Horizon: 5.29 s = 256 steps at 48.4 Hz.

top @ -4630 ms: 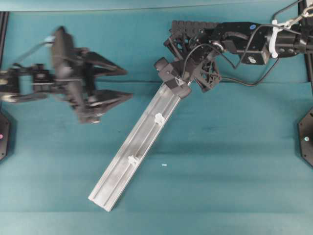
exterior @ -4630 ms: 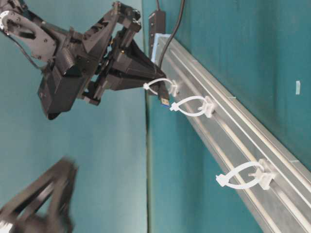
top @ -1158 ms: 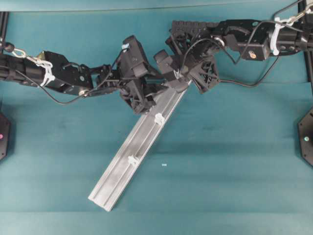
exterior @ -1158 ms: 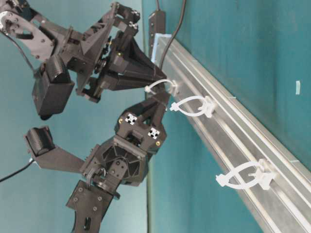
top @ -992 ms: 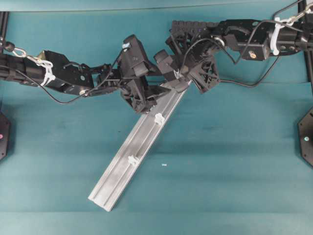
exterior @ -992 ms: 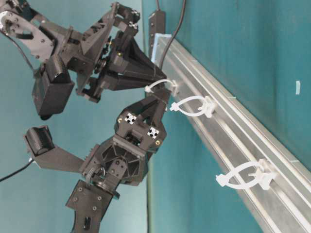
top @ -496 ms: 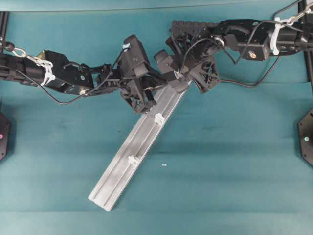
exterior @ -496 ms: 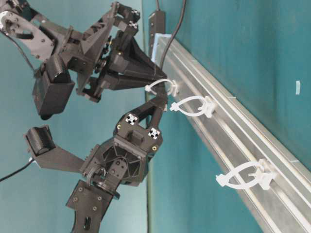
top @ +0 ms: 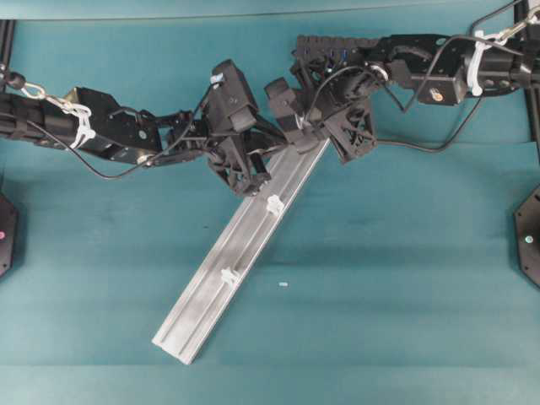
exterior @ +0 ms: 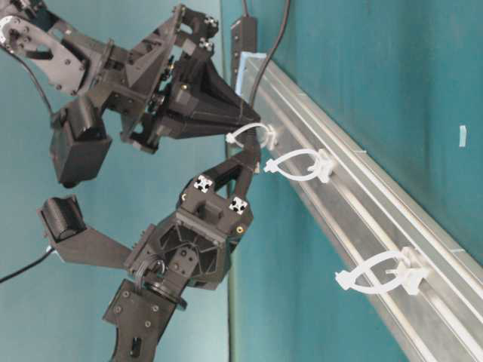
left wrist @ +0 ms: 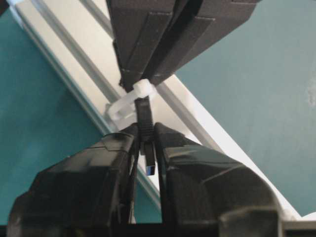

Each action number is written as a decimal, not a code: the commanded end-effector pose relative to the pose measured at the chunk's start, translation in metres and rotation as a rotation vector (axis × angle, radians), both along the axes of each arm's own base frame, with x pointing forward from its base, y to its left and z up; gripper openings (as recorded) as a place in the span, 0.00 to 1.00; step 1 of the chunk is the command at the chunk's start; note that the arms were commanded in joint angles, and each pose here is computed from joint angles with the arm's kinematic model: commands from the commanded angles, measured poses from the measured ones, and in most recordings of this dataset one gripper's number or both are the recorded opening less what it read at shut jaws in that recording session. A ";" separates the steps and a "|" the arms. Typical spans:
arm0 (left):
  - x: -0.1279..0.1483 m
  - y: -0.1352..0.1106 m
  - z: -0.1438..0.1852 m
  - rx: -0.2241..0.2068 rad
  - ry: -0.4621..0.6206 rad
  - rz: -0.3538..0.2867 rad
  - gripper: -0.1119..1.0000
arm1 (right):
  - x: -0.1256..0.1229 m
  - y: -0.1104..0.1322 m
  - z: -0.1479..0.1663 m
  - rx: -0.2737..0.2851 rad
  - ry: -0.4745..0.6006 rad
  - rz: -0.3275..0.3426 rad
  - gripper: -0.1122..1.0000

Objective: Pass the USB cable through three rings with both arms.
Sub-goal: 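Release with the right gripper and pull the cable through with the left, then regrasp the cable near the plug with the right gripper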

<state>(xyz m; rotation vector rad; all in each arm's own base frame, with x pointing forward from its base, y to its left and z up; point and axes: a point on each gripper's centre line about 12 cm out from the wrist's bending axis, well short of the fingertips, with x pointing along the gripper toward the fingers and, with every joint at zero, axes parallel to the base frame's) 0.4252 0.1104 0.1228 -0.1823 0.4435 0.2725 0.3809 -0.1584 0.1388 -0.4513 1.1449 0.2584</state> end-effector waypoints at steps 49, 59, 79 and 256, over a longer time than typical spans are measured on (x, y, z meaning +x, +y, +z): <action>-0.031 -0.047 0.048 -0.104 -0.035 -0.041 0.20 | 0.015 0.042 0.037 0.005 -0.183 -0.095 0.86; -0.030 -0.047 0.050 -0.104 -0.043 -0.040 0.20 | 0.017 0.040 0.026 -0.026 -0.150 -0.069 0.85; -0.030 -0.047 0.051 -0.104 -0.046 -0.040 0.20 | 0.025 0.037 0.012 -0.032 -0.128 -0.056 0.59; -0.182 -0.081 0.137 -0.183 -0.185 -0.039 0.86 | 0.025 0.079 -0.013 -0.172 0.150 0.347 0.19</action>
